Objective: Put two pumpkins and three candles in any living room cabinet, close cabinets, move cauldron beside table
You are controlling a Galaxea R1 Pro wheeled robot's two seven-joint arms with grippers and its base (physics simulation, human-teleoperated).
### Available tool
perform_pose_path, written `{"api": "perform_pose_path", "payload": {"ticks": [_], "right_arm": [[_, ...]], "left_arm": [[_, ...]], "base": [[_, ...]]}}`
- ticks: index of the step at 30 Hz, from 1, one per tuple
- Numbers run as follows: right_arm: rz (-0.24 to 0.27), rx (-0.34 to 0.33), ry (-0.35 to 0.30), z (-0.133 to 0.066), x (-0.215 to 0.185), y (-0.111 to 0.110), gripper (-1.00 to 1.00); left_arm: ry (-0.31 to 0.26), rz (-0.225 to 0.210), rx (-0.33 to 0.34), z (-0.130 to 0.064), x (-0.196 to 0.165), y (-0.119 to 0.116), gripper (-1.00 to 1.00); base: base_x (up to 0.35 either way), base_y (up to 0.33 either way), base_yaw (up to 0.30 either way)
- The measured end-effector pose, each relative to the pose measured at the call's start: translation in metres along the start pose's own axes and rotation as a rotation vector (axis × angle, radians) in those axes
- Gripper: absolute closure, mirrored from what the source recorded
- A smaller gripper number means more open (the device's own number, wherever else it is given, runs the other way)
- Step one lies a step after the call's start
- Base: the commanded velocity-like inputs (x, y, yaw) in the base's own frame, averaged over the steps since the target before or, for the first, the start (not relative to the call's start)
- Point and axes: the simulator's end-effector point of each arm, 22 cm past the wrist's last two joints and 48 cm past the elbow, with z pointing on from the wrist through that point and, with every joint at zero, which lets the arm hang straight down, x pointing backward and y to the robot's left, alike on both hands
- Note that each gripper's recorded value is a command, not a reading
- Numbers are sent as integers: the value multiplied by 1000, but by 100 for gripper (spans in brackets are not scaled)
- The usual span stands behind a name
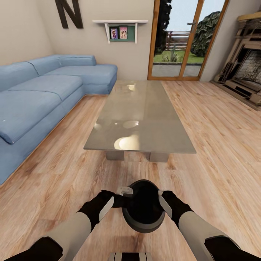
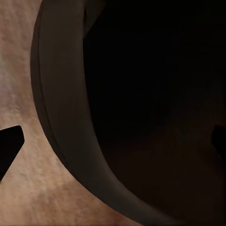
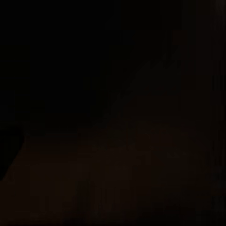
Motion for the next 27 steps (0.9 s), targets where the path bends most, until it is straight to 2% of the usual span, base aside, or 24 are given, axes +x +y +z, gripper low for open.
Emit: {"api": "perform_pose_path", "payload": {"ticks": [6, 8, 11, 21, 23, 27], "right_arm": [[-4, -4, 14, -12, -1, 1, -100], [-5, -5, 11, -15, -3, 2, -100], [-3, -7, 0, -21, -7, 2, -100], [-7, -5, -7, -41, -14, 2, -100], [-8, -4, -5, -44, -14, 2, -100], [-9, -4, -19, -52, -19, 2, -100]], "left_arm": [[-8, 7, -1, -10, -7, -4, -100], [31, 3, -6, -14, 0, -4, -100], [47, 4, -8, -19, 1, -6, -100], [33, 18, -11, -36, -9, -12, -100], [77, 13, -18, -40, -1, -13, -100], [84, 16, -24, -47, -2, -14, -100]], "base": [[0, 0, 0], [0, 0, 0], [0, 0, 0], [0, 0, 0], [0, 0, 0], [0, 0, 0]]}}
